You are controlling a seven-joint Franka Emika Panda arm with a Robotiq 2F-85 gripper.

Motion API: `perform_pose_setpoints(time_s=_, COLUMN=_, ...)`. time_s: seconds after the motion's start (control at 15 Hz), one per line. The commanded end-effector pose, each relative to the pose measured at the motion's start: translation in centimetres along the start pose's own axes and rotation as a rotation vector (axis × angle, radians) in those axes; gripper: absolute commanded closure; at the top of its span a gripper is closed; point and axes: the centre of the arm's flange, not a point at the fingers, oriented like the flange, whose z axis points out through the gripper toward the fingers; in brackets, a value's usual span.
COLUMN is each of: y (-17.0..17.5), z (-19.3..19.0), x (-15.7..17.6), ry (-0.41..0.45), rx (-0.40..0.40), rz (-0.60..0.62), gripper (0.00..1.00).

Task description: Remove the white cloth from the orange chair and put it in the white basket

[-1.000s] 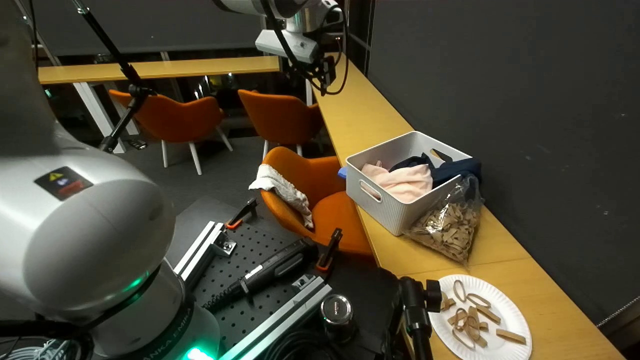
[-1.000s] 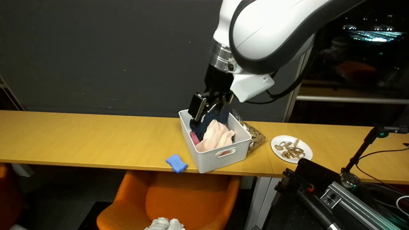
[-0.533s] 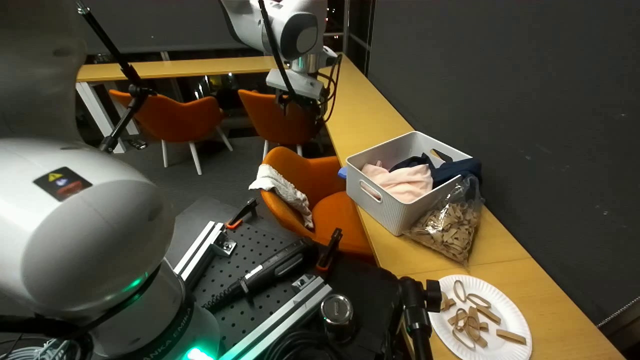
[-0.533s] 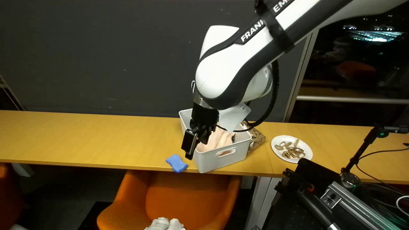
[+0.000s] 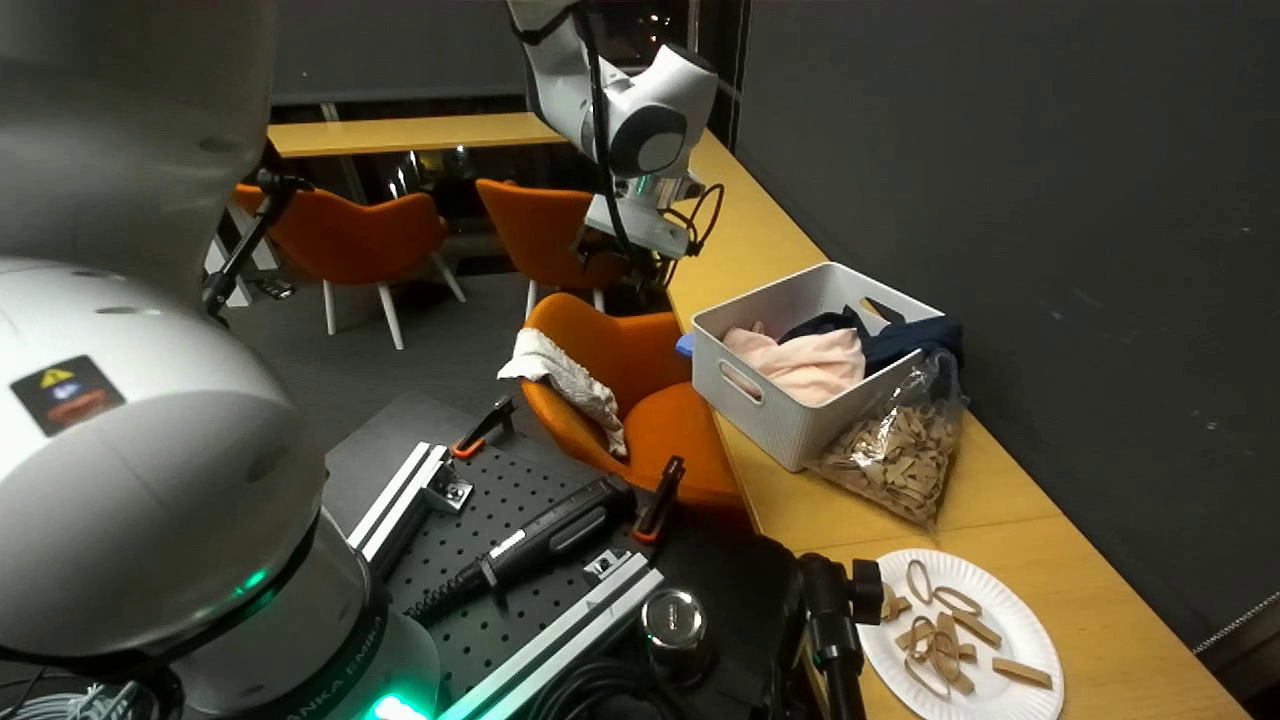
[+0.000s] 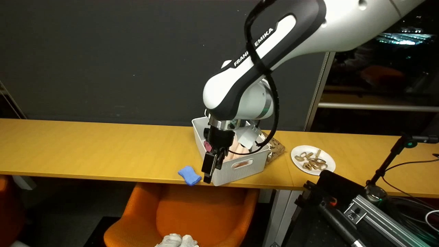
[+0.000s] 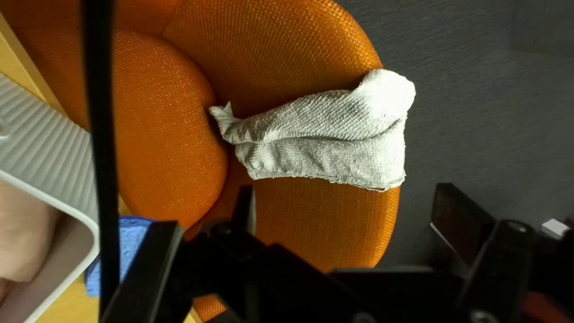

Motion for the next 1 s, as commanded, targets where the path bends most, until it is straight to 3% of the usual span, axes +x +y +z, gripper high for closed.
perform_pose_setpoints(time_s=0.0, y=1.0, z=3.2, x=4.6, ry=-0.040, rx=0.082, rz=-0.028, gripper=0.00)
perform_pose_setpoints(time_s=0.27, y=0.3, z=6.4, x=6.2, ry=-0.076, rx=0.154, rz=-0.024, gripper=0.00)
perform_pose_setpoints(time_s=0.67, y=-0.6, z=11.5, x=4.3, ry=-0.169, rx=0.254, rz=-0.017, gripper=0.00)
perform_pose_setpoints(time_s=0.93, y=-0.6, z=12.0, x=3.2, ry=-0.168, rx=0.224, rz=-0.014, gripper=0.00)
